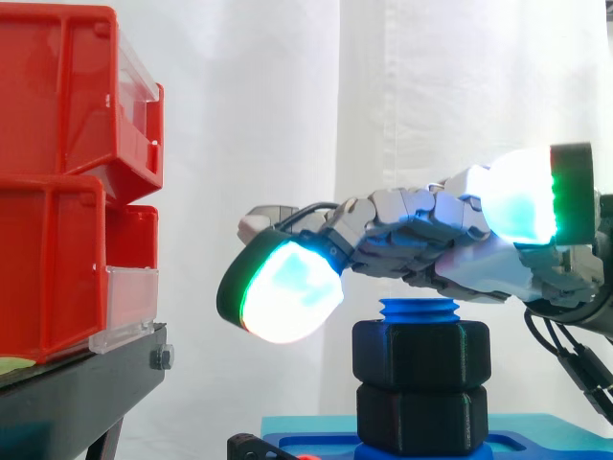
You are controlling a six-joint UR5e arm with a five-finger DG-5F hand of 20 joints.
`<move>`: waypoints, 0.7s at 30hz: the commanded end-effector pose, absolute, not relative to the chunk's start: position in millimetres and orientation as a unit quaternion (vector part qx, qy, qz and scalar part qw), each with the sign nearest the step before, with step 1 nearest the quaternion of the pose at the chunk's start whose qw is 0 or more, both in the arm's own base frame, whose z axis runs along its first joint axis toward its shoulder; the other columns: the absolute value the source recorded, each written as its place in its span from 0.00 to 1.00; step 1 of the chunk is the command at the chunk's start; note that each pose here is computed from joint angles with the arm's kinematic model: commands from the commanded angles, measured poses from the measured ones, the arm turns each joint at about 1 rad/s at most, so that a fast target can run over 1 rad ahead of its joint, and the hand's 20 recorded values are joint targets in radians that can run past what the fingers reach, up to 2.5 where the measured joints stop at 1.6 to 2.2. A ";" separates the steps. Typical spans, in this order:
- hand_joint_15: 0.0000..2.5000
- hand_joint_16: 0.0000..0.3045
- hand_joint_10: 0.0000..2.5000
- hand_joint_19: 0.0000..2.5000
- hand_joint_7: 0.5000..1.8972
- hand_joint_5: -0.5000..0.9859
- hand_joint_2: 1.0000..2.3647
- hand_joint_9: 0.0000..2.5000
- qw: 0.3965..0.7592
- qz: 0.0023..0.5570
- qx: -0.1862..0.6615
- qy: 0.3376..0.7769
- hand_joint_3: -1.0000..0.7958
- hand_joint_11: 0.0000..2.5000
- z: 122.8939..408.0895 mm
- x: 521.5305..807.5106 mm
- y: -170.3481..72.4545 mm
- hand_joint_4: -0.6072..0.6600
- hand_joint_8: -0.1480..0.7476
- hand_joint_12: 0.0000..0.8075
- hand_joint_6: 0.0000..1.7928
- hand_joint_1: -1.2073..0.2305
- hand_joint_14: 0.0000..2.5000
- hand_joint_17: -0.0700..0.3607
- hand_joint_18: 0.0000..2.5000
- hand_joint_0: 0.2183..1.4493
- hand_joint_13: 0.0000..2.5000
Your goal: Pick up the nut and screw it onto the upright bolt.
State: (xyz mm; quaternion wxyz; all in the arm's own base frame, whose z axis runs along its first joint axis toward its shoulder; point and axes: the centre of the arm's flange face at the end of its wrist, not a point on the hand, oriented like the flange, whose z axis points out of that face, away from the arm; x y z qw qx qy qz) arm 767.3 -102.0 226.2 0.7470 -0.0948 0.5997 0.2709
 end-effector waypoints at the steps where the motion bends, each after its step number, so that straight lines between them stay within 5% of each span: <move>1: 0.00 0.14 0.00 0.00 0.08 0.19 0.00 0.00 0.741 0.263 -0.095 0.611 0.28 0.00 222.4 764.5 -105.0 0.55 0.35 0.40 0.28 0.90 0.00 0.38 0.00 0.20 0.00; 21: 0.00 0.13 0.00 0.00 0.34 0.22 0.00 0.04 0.741 0.251 -0.099 0.615 0.28 0.00 220.9 761.8 -115.1 0.63 0.39 0.40 0.28 0.87 0.00 0.37 0.00 0.21 0.05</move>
